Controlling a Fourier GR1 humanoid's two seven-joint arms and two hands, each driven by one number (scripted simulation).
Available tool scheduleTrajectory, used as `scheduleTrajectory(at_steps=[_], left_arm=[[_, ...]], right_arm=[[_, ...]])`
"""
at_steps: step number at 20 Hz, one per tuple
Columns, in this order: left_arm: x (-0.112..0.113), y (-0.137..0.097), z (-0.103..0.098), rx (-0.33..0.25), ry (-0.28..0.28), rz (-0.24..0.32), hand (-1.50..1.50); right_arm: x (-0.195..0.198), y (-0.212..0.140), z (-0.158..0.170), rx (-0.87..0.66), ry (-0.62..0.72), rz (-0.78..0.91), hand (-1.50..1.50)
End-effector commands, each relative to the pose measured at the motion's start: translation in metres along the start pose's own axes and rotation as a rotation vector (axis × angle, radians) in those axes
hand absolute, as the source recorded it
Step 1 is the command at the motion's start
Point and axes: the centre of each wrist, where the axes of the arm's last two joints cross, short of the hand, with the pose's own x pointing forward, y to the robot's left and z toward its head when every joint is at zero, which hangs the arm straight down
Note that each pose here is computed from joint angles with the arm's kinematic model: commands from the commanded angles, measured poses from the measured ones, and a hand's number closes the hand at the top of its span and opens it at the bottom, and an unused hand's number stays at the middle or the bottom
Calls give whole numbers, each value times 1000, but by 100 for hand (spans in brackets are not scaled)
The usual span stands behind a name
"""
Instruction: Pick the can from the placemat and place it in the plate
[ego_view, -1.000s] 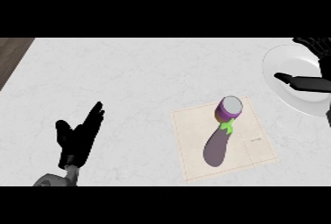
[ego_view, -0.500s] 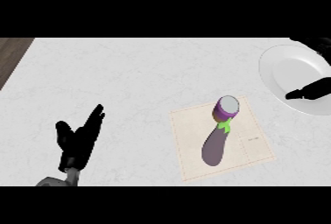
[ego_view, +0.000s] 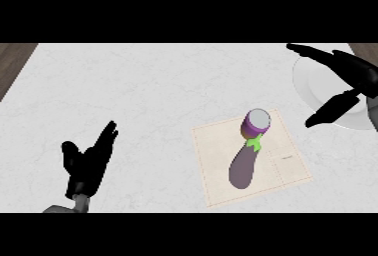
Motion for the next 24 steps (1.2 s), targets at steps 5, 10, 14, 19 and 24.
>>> scheduleTrajectory(at_steps=[5, 10, 14, 19, 24], left_arm=[[3, -10, -5, -3, 34, 20, 0], [-10, -12, 2, -24, 45, 8, 0], [-10, 10, 7, -18, 28, 15, 0], [11, 5, 5, -23, 55, 16, 0], [-2, -4, -11, -1, 44, -3, 0]], right_arm=[[14, 37, -1, 35, 70, 100, -150], [16, 70, -23, 127, 121, 103, -150], [27, 78, -19, 145, 126, 49, -150], [40, 104, -7, 143, 121, 65, -150], [18, 118, -17, 137, 174, 174, -150]])
